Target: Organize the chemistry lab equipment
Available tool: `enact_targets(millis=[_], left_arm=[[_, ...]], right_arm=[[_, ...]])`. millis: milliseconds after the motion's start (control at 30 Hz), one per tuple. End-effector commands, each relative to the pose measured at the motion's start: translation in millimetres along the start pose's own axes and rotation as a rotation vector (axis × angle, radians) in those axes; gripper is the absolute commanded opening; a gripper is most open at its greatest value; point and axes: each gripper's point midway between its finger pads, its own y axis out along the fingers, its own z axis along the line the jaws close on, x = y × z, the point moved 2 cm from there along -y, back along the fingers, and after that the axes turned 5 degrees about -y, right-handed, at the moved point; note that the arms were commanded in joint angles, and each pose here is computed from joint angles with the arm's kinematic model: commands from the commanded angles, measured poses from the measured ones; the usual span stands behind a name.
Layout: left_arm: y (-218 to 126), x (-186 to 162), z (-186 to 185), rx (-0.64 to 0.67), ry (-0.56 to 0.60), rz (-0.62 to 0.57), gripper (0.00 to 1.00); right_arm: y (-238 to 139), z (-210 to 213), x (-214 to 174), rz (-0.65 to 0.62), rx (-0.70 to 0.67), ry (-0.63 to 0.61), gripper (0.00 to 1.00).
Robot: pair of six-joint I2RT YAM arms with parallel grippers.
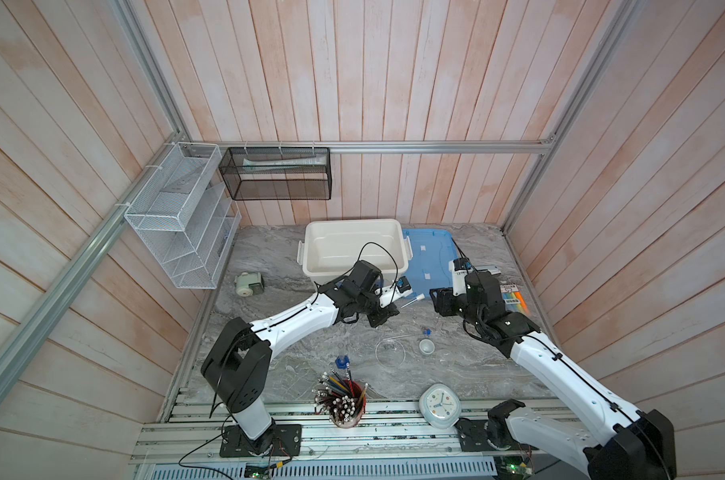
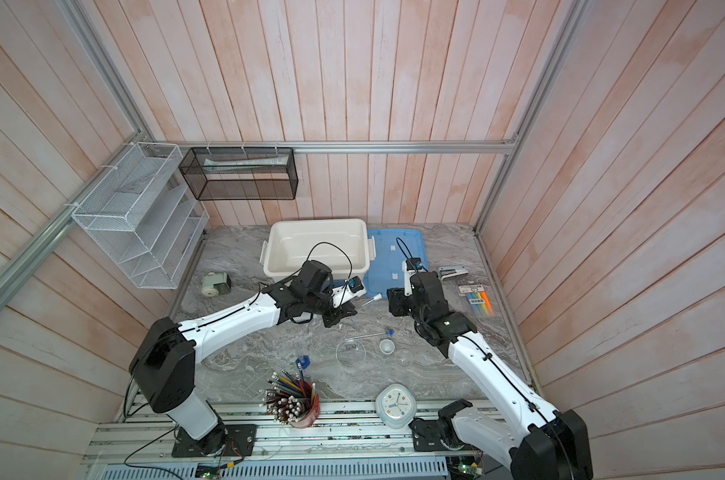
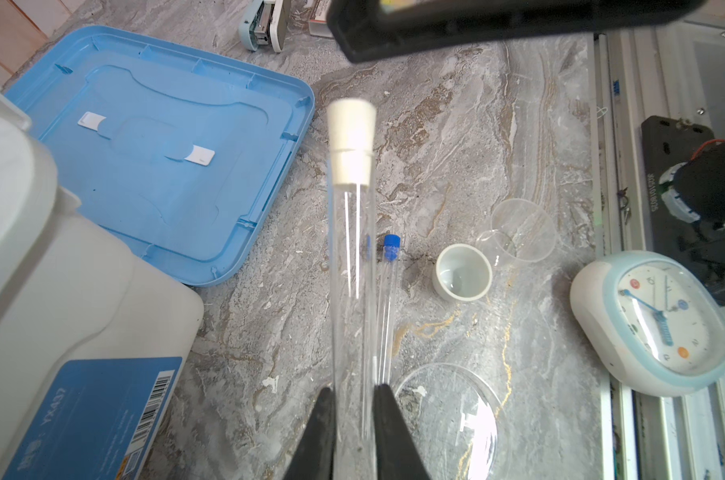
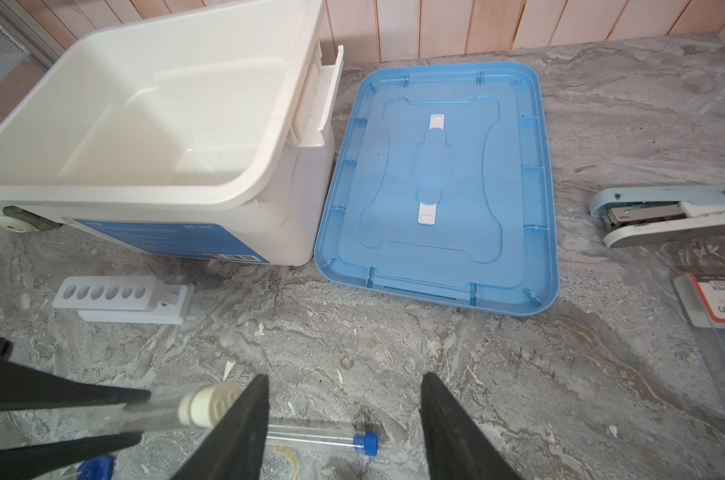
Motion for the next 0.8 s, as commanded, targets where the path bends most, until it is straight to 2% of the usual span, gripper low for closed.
enact_targets(millis=[0,767], left_arm=[[3,4,2,0.008,0.018,0.007,0.17],[-2,10,-1,0.004,0.025,-0.016,0.17]], right_arm=[[0,6,6,-0.011,0.026,-0.007,0.59],[10,8,-14,0.034,0.03,-0.012,0.59]])
